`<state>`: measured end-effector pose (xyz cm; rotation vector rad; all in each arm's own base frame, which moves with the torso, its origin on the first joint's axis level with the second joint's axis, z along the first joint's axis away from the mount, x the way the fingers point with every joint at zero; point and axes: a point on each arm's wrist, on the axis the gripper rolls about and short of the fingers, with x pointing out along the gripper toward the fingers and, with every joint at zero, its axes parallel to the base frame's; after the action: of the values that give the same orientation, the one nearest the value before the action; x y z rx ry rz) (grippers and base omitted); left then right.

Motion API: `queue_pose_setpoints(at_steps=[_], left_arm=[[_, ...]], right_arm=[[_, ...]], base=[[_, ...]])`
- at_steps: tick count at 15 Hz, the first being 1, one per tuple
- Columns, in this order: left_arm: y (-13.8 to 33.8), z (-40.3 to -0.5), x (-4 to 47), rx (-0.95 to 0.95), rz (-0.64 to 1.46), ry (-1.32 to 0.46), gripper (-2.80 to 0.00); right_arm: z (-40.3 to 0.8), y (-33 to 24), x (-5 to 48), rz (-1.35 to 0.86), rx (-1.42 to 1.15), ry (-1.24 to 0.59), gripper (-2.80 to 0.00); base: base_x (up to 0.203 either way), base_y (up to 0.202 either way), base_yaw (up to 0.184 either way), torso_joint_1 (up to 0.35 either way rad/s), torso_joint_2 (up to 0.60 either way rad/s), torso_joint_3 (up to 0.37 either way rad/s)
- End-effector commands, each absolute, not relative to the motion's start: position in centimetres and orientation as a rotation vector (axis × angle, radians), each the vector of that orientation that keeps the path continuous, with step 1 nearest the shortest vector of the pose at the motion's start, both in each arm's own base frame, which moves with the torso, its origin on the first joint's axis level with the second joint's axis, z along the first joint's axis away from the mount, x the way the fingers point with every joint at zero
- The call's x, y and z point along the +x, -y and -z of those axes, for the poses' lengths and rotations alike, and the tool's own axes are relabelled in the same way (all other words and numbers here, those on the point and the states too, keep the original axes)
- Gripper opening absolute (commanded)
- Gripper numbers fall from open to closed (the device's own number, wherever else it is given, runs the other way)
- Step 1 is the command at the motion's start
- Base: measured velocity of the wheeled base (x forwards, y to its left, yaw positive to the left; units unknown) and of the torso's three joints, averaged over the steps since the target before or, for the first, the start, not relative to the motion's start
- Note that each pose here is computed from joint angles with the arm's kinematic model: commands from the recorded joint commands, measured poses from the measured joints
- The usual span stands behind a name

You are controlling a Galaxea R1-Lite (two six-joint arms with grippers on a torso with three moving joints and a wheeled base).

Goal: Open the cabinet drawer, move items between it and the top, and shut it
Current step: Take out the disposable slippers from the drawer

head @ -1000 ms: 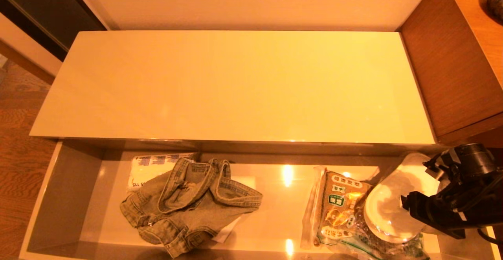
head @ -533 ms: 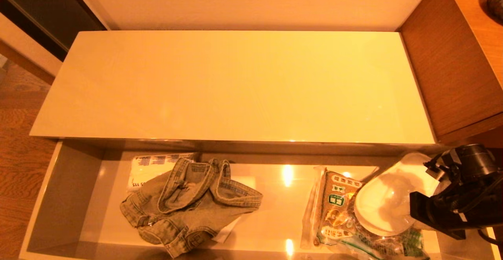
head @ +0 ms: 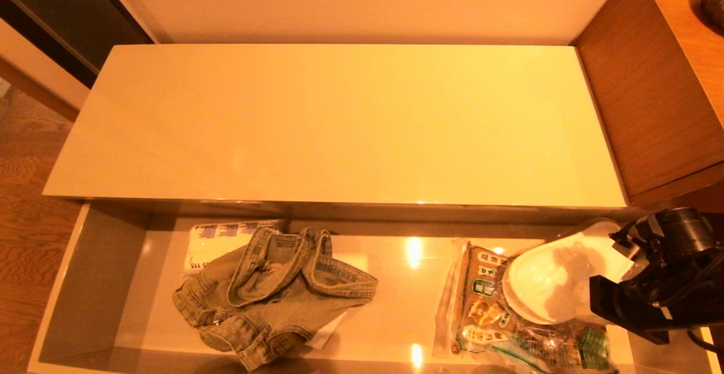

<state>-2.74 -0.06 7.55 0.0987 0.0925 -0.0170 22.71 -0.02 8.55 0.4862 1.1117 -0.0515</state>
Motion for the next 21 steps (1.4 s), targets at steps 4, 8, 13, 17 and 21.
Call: queue_pose_setpoints(at_steps=[4,8,13,17,21], left_arm=[[0.1,-7.5,-2.7,0.100,0.017,-0.093,-2.80],[0.1,-7.5,-2.7,0.100,0.017,-0.093,-2.80],[0.1,-7.5,-2.7,0.100,0.017,-0.093,-2.80],[0.1,-7.5,-2.7,0.100,0.017,-0.093,-2.80],[0.1,-7.5,-2.7,0.100,0.017,-0.093,-2.80]], right_arm=[[-8.6,0.0,22.7,0.050,0.488,-1.109,-2.80],[-8.9,0.0,22.5,0.048,0.490,-1.096,-2.80],[-8.8,0.0,22.6,0.050,0.490,-1.101,-2.80],[-10.1,0.0,22.4,0.039,0.491,-1.048,-2.80],[-10.9,-0.3,22.0,0.025,0.487,-1.037,-2.80]], base=[[0.000,0.000,0.000,0.000,0.00,0.000],[0.000,0.000,0.000,0.000,0.00,0.000],[0.000,0.000,0.000,0.000,0.00,0.000],[0.000,0.000,0.000,0.000,0.00,0.000],[0.000,0.000,0.000,0.000,0.00,0.000]])
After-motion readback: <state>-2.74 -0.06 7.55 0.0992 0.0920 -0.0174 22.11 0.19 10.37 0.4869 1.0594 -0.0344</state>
